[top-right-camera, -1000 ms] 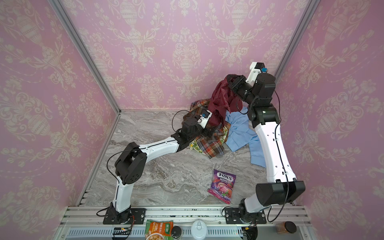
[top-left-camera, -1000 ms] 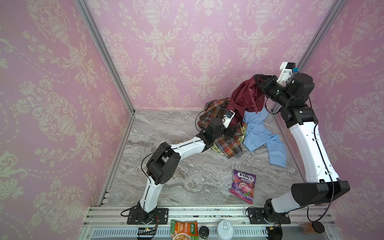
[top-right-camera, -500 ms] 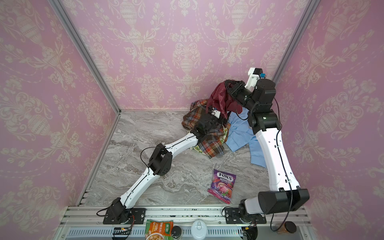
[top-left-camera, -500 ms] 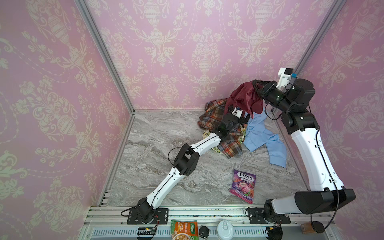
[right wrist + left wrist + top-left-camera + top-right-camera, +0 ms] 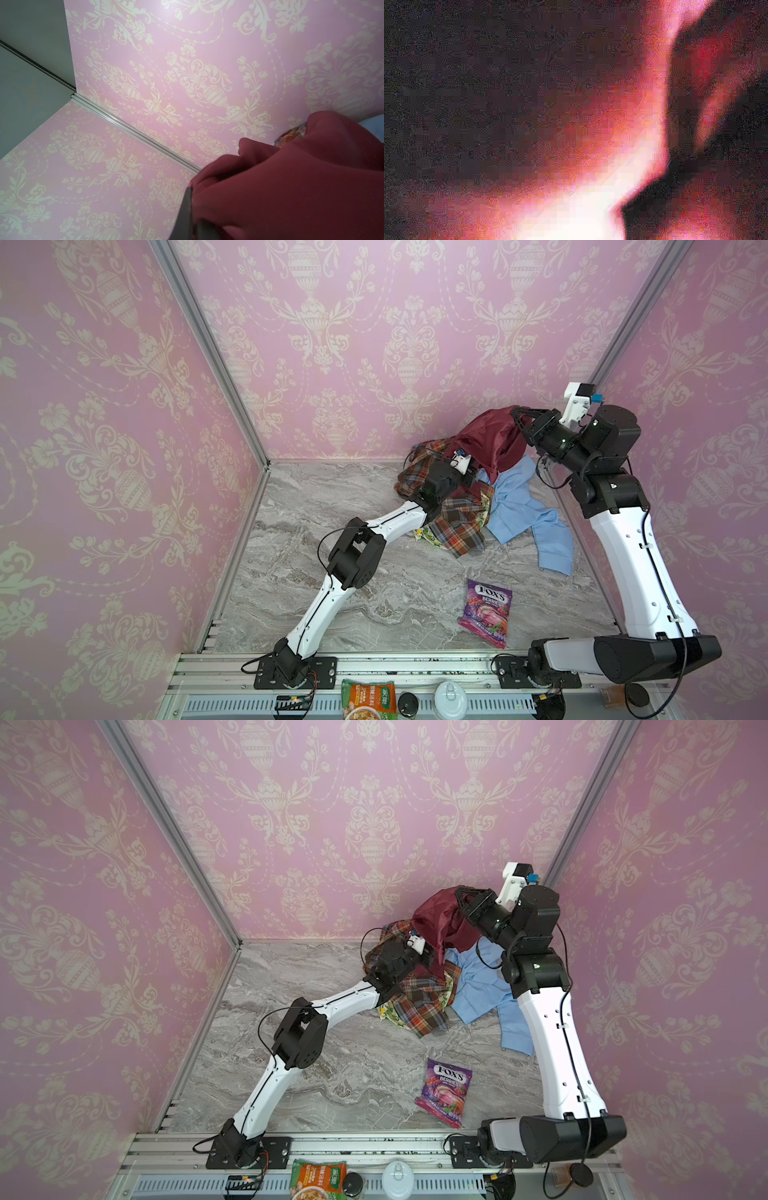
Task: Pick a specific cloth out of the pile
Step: 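Grasp the hanging maroon cloth with the left gripper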
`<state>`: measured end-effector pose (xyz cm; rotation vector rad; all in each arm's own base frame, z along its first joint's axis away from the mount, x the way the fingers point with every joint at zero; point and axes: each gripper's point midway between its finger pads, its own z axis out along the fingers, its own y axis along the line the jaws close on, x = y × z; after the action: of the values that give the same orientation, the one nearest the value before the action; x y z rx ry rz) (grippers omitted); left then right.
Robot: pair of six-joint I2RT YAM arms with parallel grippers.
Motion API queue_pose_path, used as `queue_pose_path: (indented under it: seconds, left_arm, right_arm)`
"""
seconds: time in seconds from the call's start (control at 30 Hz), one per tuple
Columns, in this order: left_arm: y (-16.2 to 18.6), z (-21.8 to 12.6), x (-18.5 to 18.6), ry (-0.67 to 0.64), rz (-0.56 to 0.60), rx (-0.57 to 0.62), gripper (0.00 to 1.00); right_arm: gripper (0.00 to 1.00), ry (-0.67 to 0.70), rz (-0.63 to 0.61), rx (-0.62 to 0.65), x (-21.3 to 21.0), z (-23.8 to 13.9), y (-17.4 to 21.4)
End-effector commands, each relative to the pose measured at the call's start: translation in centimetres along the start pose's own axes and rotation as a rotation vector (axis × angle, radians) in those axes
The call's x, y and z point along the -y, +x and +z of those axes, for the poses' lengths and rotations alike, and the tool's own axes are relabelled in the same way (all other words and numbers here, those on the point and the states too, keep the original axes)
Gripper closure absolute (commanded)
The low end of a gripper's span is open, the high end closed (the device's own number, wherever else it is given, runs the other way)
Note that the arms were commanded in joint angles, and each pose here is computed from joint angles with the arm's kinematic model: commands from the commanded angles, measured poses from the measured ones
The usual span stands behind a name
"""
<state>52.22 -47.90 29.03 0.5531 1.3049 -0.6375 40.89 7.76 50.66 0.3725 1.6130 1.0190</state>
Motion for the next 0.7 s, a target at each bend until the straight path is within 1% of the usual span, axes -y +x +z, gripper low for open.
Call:
queue_pose_path:
  seconds: [0.0, 0.13, 0.27, 0.4, 0.53, 0.67]
  left_arm:
    - [-10.4, -2.4, 0.4, 0.072, -0.041, 0.212, 1.00]
    - [-13.4, -3.9, -0.8, 0.088, -0.077, 0.254, 1.00]
    - [-16.2, -4.6, -1.3, 0.098, -0.095, 0.282, 1.00]
    - [-18.5, -4.9, -1.1, 0.122, -0.120, 0.309, 1.00]
    - [-21.2, -5.4, -1.2, 0.119, -0.131, 0.333, 1.00]
    - [-24.3, -6.0, -1.8, 0.096, -0.135, 0.328, 1.00]
  right_arm:
    - [1.00, 0.030, -0.041, 0.048, 1.4, -0.1, -1.0]
    - [1.00, 0.075, -0.052, 0.021, 3.7, 0.6, -0.7]
    - [1.00, 0.118, -0.078, 0.007, 5.7, 0.8, 0.1]
    - [1.00, 0.138, -0.085, -0.050, 8.0, 1.8, 2.0]
    - [1.00, 0.151, -0.089, -0.110, 10.3, 2.7, 3.9]
    - [1.00, 0.130, -0.087, -0.182, 11.1, 3.6, 5.5]
